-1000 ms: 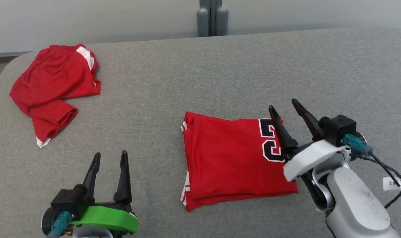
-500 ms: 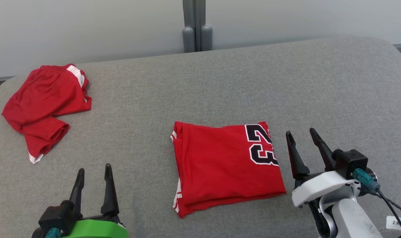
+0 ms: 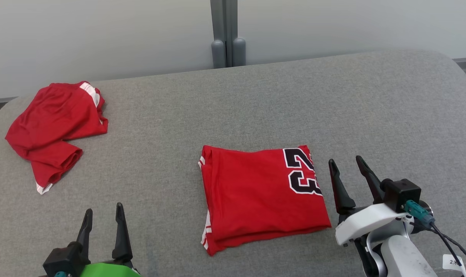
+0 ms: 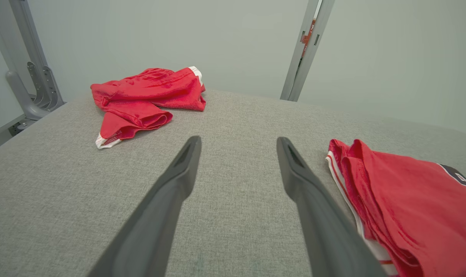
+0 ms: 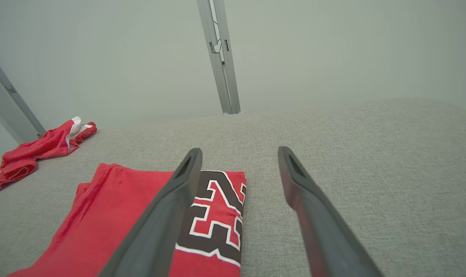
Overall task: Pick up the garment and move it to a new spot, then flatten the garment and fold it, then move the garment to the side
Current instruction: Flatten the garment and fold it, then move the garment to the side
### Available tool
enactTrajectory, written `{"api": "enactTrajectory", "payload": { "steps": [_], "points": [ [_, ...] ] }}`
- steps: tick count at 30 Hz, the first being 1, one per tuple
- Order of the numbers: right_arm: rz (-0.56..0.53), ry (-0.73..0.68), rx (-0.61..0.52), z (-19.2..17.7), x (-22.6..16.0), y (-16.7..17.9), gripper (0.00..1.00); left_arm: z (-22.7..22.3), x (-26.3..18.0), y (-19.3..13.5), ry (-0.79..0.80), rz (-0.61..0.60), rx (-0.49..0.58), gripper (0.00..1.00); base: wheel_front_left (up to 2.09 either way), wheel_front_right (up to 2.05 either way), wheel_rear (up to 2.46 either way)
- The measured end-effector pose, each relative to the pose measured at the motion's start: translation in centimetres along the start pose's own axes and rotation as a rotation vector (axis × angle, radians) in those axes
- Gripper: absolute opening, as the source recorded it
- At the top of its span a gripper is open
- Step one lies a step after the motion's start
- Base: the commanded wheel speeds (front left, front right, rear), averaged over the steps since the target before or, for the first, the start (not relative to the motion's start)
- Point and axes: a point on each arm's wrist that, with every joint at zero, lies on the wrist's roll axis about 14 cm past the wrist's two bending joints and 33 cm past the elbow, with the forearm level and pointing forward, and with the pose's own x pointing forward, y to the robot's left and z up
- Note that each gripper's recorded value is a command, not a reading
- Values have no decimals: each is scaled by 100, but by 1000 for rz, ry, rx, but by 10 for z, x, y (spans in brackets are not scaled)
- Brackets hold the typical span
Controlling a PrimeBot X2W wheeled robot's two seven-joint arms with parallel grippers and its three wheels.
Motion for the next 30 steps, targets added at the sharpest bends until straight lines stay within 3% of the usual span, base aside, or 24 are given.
{"api": "enactTrajectory", "payload": {
  "steps": [16, 30],
  "points": [
    [-18, 51, -14, -10, 1, -7, 100, 0, 0, 3, -1, 8, 8, 100, 0, 0, 0],
    [3, 462, 7, -70, 19, -6, 100, 10, 1, 8, -34, 21, 36, 100, 0, 0, 0]
  ]
}}
